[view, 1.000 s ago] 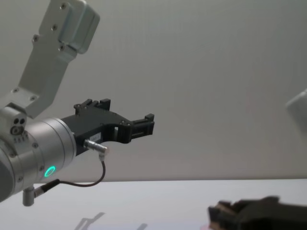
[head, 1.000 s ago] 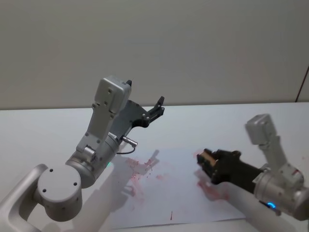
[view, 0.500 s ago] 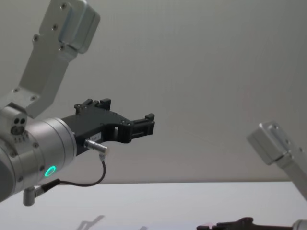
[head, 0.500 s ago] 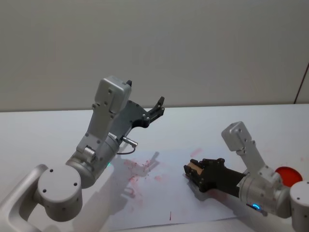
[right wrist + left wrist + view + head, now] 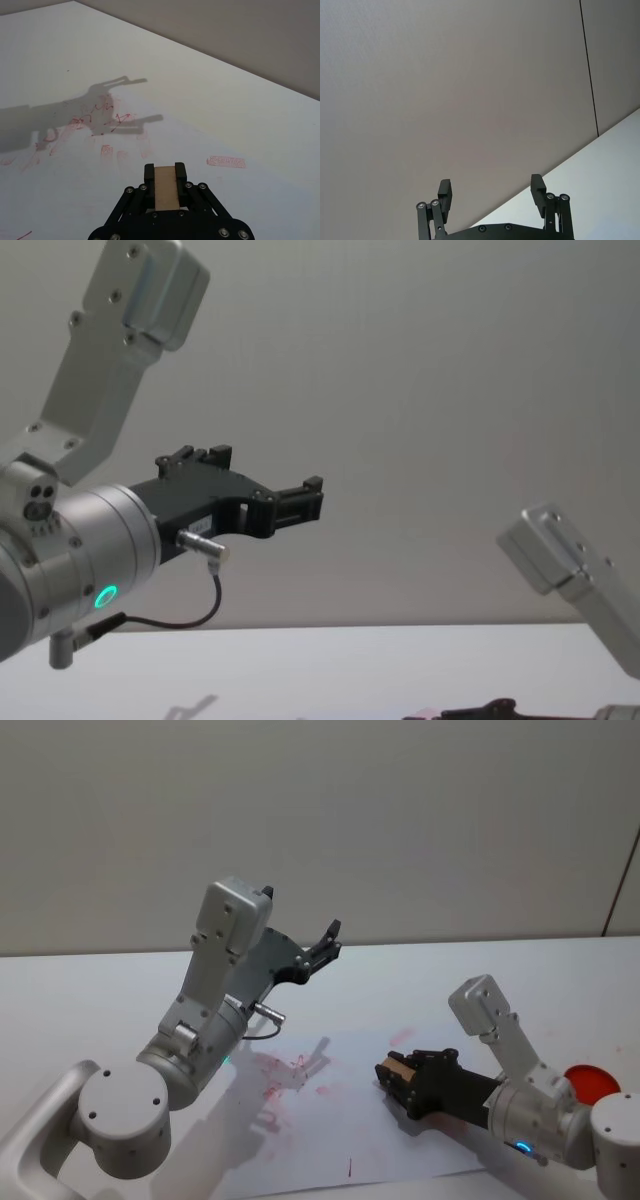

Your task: Use the one hand to pick up the stamp and affix it onto the A4 paper.

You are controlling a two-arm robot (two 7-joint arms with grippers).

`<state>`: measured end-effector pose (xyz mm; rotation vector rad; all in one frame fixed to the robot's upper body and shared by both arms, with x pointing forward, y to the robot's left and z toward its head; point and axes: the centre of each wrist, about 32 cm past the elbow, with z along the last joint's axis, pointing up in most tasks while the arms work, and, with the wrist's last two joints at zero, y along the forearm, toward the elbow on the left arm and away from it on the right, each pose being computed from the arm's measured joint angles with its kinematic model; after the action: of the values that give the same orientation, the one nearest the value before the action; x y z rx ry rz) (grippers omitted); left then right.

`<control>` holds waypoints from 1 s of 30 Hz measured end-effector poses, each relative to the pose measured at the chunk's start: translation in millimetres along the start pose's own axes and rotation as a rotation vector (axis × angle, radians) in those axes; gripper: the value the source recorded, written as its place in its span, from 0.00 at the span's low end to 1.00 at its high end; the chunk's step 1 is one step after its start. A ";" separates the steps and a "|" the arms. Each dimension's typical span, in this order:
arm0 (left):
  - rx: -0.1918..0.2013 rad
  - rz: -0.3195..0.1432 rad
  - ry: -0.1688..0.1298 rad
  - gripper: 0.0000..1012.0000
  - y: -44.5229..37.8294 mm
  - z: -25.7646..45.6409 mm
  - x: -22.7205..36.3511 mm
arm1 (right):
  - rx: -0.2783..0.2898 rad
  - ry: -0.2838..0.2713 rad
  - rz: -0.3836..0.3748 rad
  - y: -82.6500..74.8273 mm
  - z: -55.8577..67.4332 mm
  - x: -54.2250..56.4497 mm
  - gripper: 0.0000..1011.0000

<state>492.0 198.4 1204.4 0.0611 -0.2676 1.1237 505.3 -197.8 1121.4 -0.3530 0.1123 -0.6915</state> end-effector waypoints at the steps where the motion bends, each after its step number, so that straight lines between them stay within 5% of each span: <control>1: 0.000 0.000 0.000 0.99 0.0 0.0 0.0 | 0.005 0.000 0.001 0.3 0.5 0.1 0.22; 14: 0.000 0.000 0.000 0.99 0.0 0.0 0.0 | 0.126 0.030 -0.009 -5.5 21.4 0.6 0.22; 23: 0.000 0.000 0.000 0.99 0.0 0.0 0.0 | 0.262 0.073 -0.089 -34.1 43.5 8.2 0.22; 30: 0.000 0.000 0.000 0.99 0.0 0.0 0.0 | 0.287 0.097 -0.172 -60.9 44.8 13.4 0.22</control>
<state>492.0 198.4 1204.4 0.0611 -0.2676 1.1237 488.5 -237.3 1185.2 -0.0532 0.0733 -0.8822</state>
